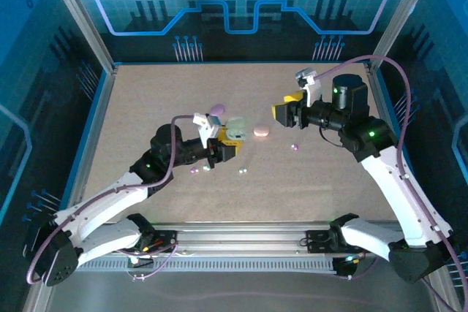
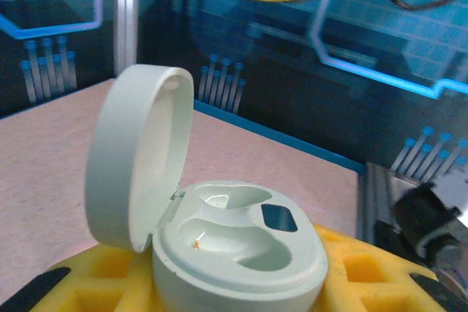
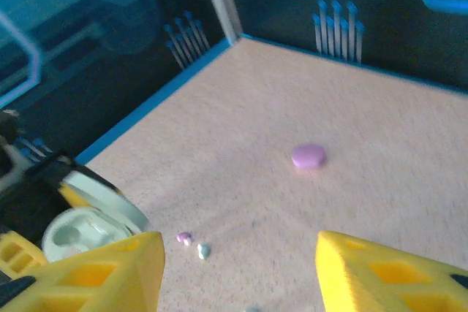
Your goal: Insert wireless bluetooth earbuds into charging case
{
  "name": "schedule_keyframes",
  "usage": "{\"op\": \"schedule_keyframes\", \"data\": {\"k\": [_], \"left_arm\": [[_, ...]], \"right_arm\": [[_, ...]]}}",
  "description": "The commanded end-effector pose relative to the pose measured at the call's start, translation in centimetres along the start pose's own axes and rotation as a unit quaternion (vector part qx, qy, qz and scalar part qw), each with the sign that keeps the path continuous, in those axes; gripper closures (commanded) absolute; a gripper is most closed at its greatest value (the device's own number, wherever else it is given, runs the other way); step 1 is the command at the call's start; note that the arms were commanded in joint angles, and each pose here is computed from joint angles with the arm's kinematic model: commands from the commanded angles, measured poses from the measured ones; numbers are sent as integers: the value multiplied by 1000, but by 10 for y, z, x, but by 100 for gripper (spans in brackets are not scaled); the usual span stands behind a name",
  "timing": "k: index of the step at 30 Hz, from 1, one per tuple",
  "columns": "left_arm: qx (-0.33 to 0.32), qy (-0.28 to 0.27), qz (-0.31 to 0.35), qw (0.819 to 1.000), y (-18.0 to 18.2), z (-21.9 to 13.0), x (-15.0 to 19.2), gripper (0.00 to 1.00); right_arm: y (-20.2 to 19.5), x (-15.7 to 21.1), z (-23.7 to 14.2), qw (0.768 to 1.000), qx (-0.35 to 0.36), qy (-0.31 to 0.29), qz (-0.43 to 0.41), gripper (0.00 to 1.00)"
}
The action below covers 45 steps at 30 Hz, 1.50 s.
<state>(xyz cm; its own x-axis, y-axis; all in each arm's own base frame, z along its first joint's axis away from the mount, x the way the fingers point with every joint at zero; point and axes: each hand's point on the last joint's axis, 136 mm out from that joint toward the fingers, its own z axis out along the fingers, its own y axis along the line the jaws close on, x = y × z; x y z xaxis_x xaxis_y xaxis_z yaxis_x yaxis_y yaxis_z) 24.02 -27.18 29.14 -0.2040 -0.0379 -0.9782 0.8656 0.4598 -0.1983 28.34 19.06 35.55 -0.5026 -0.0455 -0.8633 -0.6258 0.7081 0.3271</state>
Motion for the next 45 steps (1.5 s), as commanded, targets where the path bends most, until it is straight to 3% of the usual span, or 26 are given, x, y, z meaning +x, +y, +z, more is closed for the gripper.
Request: {"op": "schedule_keyframes", "data": {"k": [1,6,15,21,30,45], "left_arm": [[-75,-58,9,995,21,-18,-25,78],[-132,-86,29,987,28,-46,-38,78],[-141,-102,58,983,16,-72,-56,77],[-143,-106,65,982,11,-81,-59,76],[-133,-107,59,984,8,-81,-59,76],[-128,-99,51,985,10,-74,-55,76]], "right_arm": [[-34,65,21,978,59,109,170,47],[-43,159,78,927,63,253,270,63],[-31,257,152,872,157,398,240,63],[-9,262,187,881,130,431,145,57],[-17,276,210,864,132,476,99,57],[-15,298,178,845,107,514,97,62]]}}
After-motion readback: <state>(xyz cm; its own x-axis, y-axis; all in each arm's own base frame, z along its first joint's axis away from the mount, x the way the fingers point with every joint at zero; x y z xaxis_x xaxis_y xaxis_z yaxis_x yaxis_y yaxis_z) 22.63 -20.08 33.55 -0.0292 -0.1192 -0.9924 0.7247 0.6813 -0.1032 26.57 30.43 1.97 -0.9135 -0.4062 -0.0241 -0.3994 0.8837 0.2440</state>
